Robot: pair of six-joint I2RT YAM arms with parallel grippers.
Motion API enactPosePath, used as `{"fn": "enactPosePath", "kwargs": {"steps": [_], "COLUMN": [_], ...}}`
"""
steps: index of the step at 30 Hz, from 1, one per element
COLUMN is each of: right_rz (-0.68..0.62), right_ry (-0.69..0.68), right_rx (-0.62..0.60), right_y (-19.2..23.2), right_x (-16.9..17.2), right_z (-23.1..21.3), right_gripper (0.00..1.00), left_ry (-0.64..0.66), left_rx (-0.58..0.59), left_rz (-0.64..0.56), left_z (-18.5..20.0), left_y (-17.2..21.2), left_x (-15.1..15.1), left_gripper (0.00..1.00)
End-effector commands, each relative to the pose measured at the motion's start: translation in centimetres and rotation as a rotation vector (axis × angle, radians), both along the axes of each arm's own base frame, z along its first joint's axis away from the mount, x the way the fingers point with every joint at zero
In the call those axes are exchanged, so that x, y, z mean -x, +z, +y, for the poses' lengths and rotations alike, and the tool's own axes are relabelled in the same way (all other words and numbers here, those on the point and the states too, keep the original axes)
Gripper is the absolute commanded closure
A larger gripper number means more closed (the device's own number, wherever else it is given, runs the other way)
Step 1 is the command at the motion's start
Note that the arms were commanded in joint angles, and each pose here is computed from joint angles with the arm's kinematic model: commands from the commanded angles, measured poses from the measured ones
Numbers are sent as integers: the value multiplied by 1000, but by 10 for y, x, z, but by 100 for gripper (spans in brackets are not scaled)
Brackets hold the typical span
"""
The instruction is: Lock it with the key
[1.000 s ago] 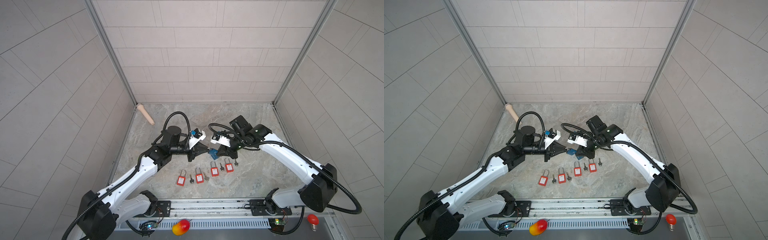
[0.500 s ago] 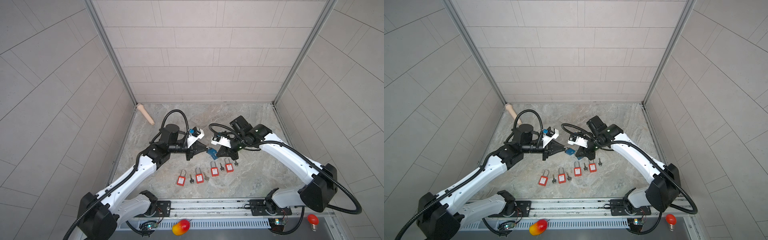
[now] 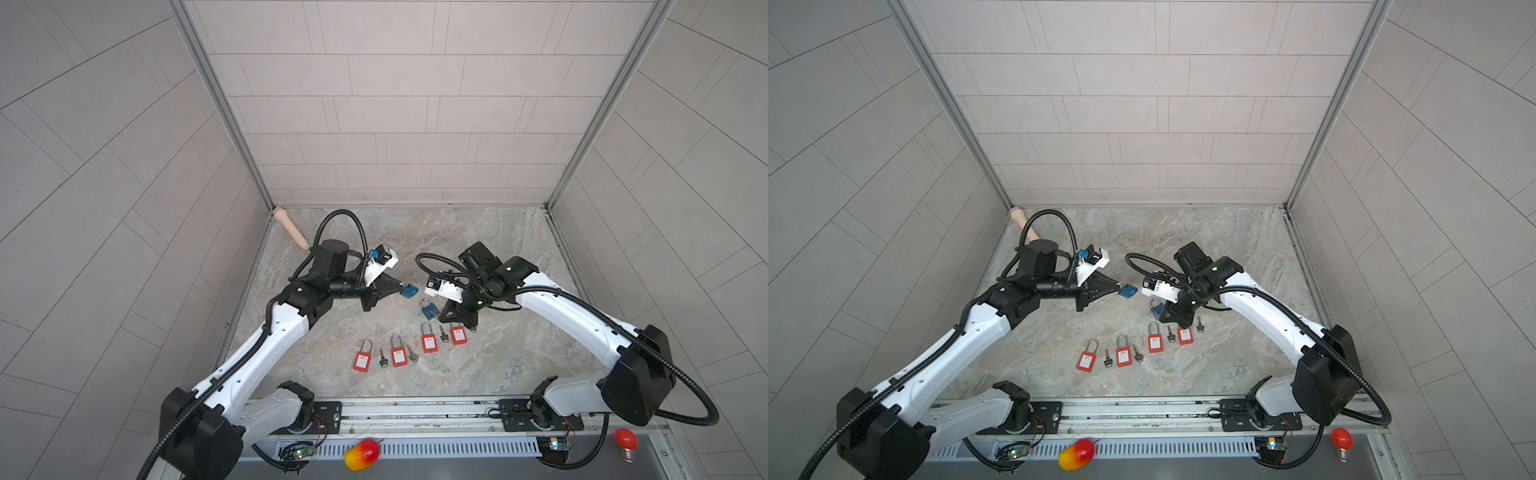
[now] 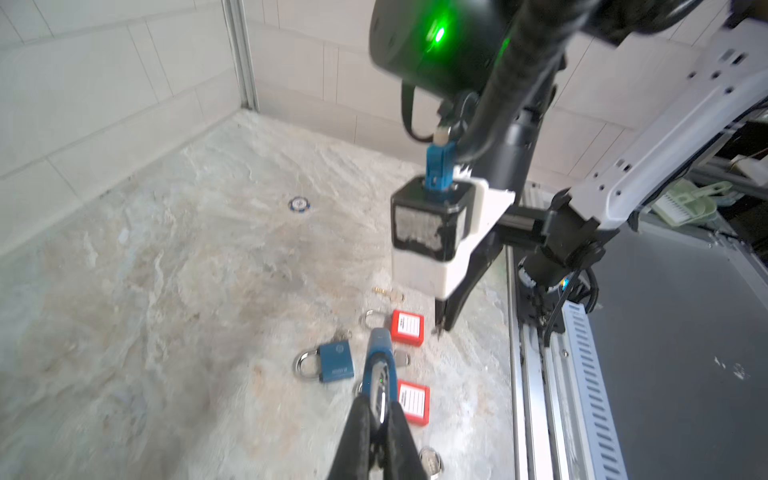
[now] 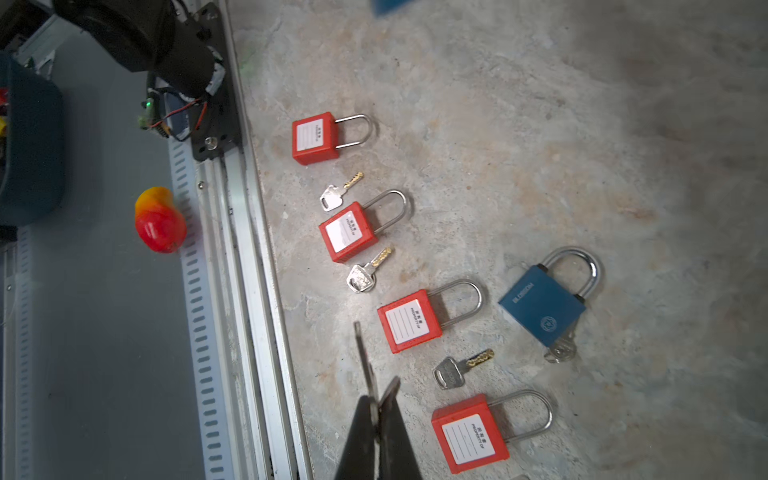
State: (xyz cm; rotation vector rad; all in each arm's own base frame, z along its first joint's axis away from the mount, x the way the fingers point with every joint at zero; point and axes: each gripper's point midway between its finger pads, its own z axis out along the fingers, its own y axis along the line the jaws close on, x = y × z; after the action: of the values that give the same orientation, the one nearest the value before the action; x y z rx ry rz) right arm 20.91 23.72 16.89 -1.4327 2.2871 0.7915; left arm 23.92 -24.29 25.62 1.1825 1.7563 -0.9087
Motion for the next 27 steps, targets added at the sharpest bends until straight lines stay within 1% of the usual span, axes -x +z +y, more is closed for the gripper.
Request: {"fn": "enactPosePath", "kwargs": {"steps": [1,3,10,14,17,19,23,27], "right_rz": [-25,-18,0,16,37,49,49,31], "right_ry": [-226,-310,-498,-515,-532,-547,-567,-599], "right_rx": [29,43,139,191,235,251,245,242], "right_y": [1,-2,-17,-34,-46,-53,-58,-58], "right_x": [-23,-30,-42,-38,-38,-38,-38,-41], "right_z": [-6,-7,7,24,32,36,43,38], "right_gripper": [100,100,100,100,100,100,100,100], "left_ry": [-52,-55,-50,-52,-56,-91,-117,-131], "left_rx": [-202,-279,-395,-462,-490,-509,-520,-528], "left_rz": [63,119,231,265,300,337,408,463], "left_z": [20,26,31,33,31,28,19,15], "left_y": [-34,-53,-103,-125,-136,-143,-151,-162], "left_x": [17,17,8,2,-7,-9,-20,-23], "left_gripper": [100,100,100,100,100,100,100,100]}}
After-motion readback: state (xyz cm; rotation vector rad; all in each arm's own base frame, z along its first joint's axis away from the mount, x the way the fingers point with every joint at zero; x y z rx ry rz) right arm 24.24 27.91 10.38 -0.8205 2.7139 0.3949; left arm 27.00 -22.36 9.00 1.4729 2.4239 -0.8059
